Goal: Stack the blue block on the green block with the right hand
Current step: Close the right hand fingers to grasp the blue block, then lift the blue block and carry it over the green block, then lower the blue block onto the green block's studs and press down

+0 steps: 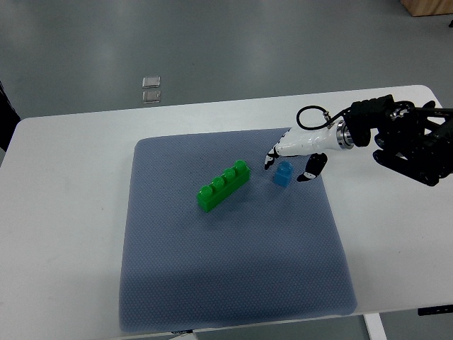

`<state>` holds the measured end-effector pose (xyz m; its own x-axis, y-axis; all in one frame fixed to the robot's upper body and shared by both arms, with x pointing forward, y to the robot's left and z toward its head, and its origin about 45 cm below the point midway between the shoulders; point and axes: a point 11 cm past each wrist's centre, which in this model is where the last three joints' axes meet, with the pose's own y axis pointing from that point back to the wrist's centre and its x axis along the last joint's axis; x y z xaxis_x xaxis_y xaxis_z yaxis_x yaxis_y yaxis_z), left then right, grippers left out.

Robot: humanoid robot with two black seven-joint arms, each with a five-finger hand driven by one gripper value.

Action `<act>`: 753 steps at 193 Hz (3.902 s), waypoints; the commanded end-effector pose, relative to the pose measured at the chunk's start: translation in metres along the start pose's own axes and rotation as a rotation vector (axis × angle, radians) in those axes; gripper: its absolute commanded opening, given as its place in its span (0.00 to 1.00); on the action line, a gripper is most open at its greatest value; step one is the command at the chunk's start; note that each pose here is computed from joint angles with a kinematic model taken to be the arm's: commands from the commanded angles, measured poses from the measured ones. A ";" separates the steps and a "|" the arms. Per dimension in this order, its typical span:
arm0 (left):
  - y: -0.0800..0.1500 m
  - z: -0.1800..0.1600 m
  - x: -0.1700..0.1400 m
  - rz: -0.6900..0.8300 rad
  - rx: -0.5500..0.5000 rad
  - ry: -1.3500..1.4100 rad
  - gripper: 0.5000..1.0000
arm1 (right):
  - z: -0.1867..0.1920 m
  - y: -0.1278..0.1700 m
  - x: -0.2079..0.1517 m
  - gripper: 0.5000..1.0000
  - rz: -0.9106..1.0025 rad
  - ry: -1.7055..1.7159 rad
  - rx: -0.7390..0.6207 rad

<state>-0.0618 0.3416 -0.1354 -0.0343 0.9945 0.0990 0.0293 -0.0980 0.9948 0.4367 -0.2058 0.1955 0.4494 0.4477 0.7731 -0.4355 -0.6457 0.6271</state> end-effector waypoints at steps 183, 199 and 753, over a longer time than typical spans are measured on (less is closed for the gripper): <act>0.000 0.000 0.000 0.000 0.000 0.000 1.00 | -0.003 -0.002 -0.004 0.30 -0.006 -0.001 0.009; 0.000 0.000 0.000 0.002 0.000 0.000 1.00 | -0.002 -0.002 -0.003 0.27 -0.006 0.001 0.007; 0.000 0.000 0.000 0.000 0.000 0.000 1.00 | -0.064 -0.043 0.070 0.20 0.113 -0.086 0.077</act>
<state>-0.0618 0.3416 -0.1354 -0.0343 0.9945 0.0989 0.0293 -0.0980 0.9948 0.4352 -0.1057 0.2281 0.4740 0.3227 0.8192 -0.4168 -0.7373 0.5316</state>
